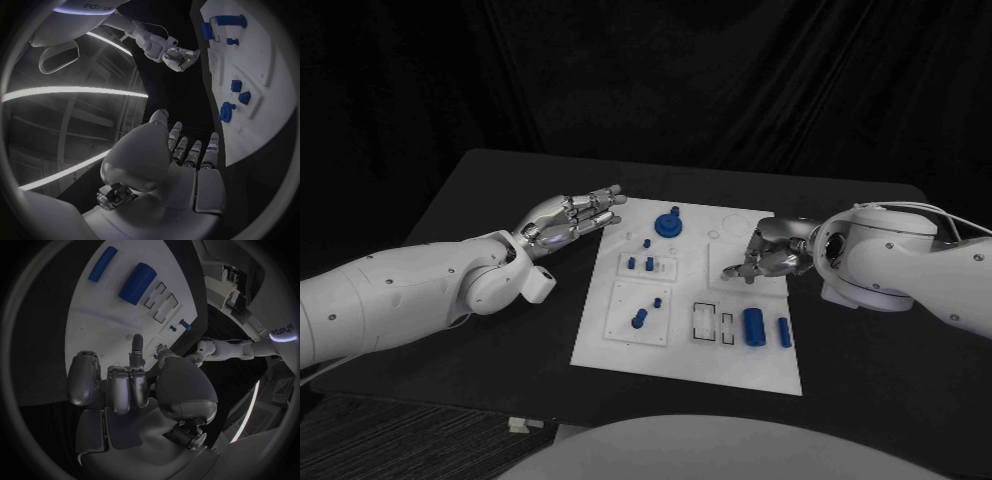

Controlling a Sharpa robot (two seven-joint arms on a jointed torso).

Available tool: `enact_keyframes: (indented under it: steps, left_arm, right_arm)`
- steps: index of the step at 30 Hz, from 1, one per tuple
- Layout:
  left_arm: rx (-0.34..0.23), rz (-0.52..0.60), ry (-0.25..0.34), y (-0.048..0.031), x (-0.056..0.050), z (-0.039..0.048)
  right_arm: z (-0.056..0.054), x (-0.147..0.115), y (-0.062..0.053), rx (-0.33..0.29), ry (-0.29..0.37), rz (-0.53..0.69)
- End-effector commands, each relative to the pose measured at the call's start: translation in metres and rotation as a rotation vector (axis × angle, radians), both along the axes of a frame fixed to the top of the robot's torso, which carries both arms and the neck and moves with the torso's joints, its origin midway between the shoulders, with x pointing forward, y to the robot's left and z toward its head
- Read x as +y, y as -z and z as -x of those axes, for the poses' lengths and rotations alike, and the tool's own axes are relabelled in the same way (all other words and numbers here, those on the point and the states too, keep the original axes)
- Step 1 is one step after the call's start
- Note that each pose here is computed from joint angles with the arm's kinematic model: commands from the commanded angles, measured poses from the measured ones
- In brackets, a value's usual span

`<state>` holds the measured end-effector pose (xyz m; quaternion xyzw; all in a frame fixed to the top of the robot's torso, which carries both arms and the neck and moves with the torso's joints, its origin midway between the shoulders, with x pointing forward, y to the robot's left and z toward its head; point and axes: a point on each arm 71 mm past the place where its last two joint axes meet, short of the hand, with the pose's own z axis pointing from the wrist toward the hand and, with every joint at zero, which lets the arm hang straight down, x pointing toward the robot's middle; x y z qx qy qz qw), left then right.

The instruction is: Assemble the parts on the task board

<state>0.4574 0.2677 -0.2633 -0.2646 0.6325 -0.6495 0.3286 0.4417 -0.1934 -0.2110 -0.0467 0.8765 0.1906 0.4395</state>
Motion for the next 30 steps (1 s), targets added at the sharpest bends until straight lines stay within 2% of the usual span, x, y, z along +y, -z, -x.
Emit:
enact_keyframes:
  steps: [1,8,14,30]
  left_arm:
    - [-0.024,0.033,0.005,-0.0026,-0.001,0.0008]
    - [-0.023,0.034,0.006,-0.0024,-0.002,0.0007]
    - [-0.022,0.034,0.007,-0.0025,-0.001,0.0011]
    - [-0.02,0.034,0.008,-0.0025,-0.001,0.0014]
  right_arm:
    - [0.003,0.003,0.003,0.024,-0.015,-0.007]
    - [0.009,0.026,0.001,0.009,-0.094,-0.147]
    - [0.011,0.045,0.004,0.009,-0.149,-0.197]
    - [0.021,0.1,0.026,0.07,-0.28,-0.241]
